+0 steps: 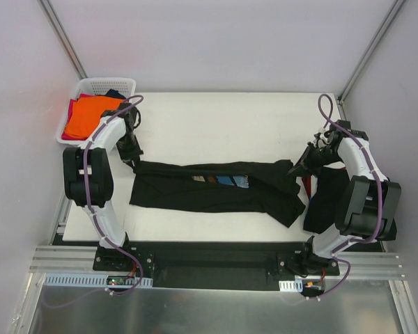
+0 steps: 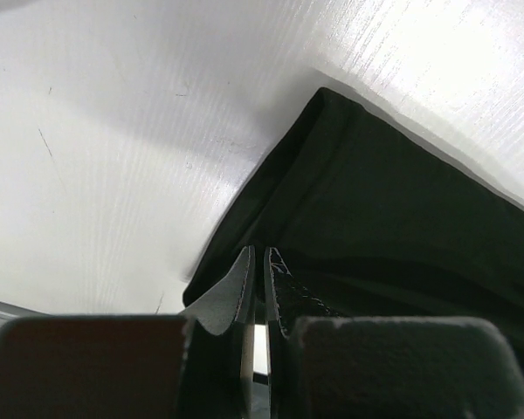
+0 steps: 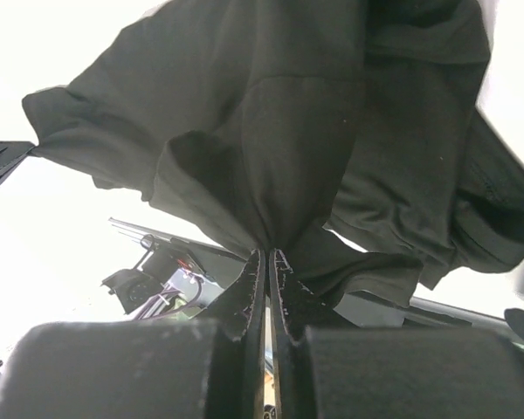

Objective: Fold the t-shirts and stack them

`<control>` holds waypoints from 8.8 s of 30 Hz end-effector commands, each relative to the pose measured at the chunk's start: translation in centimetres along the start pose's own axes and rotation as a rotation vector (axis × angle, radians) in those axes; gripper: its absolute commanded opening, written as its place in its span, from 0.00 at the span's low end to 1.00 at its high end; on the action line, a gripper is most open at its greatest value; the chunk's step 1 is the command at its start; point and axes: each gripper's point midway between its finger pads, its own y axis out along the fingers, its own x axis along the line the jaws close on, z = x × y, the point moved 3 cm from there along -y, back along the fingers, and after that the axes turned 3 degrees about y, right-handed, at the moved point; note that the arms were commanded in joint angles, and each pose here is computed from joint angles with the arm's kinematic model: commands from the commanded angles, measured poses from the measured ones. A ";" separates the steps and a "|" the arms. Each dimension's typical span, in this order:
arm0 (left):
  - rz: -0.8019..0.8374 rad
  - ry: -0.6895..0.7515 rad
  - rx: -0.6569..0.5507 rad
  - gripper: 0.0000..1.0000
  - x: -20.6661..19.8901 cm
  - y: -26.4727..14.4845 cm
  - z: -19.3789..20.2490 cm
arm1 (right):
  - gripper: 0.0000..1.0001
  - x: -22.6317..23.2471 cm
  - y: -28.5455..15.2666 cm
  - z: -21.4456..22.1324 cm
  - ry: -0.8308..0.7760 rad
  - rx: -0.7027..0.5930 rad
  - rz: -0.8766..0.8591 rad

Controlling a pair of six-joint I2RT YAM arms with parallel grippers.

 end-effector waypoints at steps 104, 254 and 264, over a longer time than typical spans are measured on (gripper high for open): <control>0.053 0.318 0.204 0.00 -8.8 2.1 7.0 | 0.01 1.9 10.1 1.7 0.064 0.196 0.054; 0.135 0.426 0.200 0.00 -13.1 0.9 18.0 | 0.01 5.4 10.3 -7.7 -0.423 -0.155 0.608; 0.142 0.444 0.200 0.00 -12.9 0.0 18.1 | 0.01 9.0 9.2 -10.8 -0.430 -0.232 0.454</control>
